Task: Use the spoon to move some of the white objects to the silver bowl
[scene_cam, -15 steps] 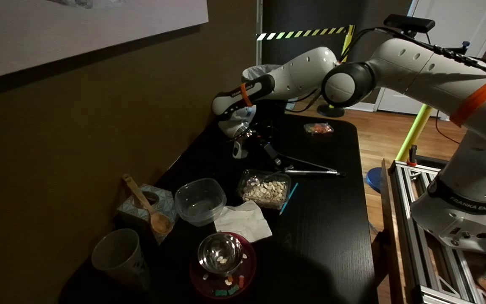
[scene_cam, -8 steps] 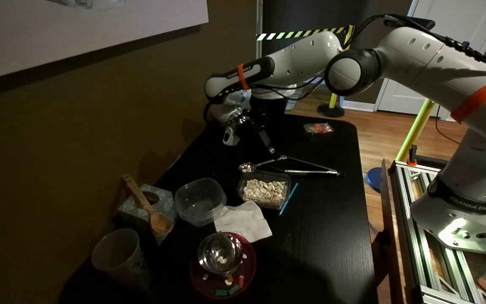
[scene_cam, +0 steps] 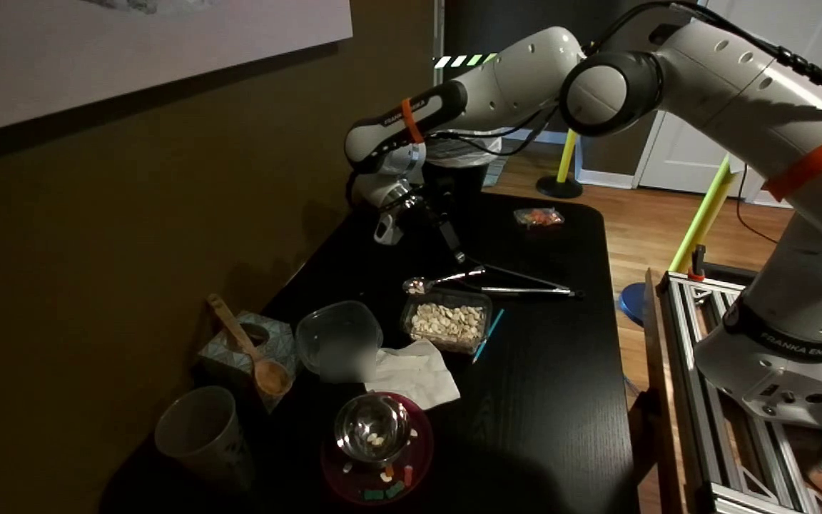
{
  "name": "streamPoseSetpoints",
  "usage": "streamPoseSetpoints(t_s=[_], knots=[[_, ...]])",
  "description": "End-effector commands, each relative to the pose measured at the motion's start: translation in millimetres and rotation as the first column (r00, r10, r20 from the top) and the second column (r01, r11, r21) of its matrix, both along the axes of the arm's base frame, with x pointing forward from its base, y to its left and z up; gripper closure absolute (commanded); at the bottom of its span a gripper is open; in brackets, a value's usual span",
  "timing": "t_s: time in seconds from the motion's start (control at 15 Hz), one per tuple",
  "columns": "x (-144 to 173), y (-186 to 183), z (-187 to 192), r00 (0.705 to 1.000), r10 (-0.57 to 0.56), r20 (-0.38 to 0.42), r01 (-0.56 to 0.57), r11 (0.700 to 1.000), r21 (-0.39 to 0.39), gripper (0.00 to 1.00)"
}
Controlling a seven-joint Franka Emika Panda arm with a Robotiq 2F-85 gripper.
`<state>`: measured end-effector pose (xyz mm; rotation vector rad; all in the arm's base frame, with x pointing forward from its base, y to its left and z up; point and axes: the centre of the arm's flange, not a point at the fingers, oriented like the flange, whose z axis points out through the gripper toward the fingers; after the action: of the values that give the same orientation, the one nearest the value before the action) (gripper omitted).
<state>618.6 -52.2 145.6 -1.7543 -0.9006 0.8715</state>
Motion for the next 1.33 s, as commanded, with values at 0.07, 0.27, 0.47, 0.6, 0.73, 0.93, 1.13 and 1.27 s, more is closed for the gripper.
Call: streamPoseSetpoints(t_s=[0.07,0.27,0.47,0.6,0.73,0.93,1.13,1.27], knots=[[-2.0,0.3,1.2,1.000,0.002,-0.003,-0.002,1.000,0.001,0.96],[-5.3,-1.7,-1.6,1.000,0.000,-0.022,0.000,1.000,0.012,0.99],[-19.8,-1.3,1.2,0.999,0.016,-0.046,-0.014,0.999,0.032,0.99],[-25.4,1.7,0.9,0.998,0.010,-0.065,-0.007,0.999,0.041,0.99],[-32.8,9.6,1.1,0.997,-0.007,-0.083,0.013,0.998,0.065,0.99],[-54.0,26.4,8.7,0.996,-0.008,-0.084,0.016,0.995,0.100,0.99],[-72.1,39.1,22.1,0.998,0.003,-0.067,0.005,0.993,0.115,0.99],[-86.5,47.2,34.5,0.999,0.018,-0.039,-0.012,0.992,0.129,0.99]])
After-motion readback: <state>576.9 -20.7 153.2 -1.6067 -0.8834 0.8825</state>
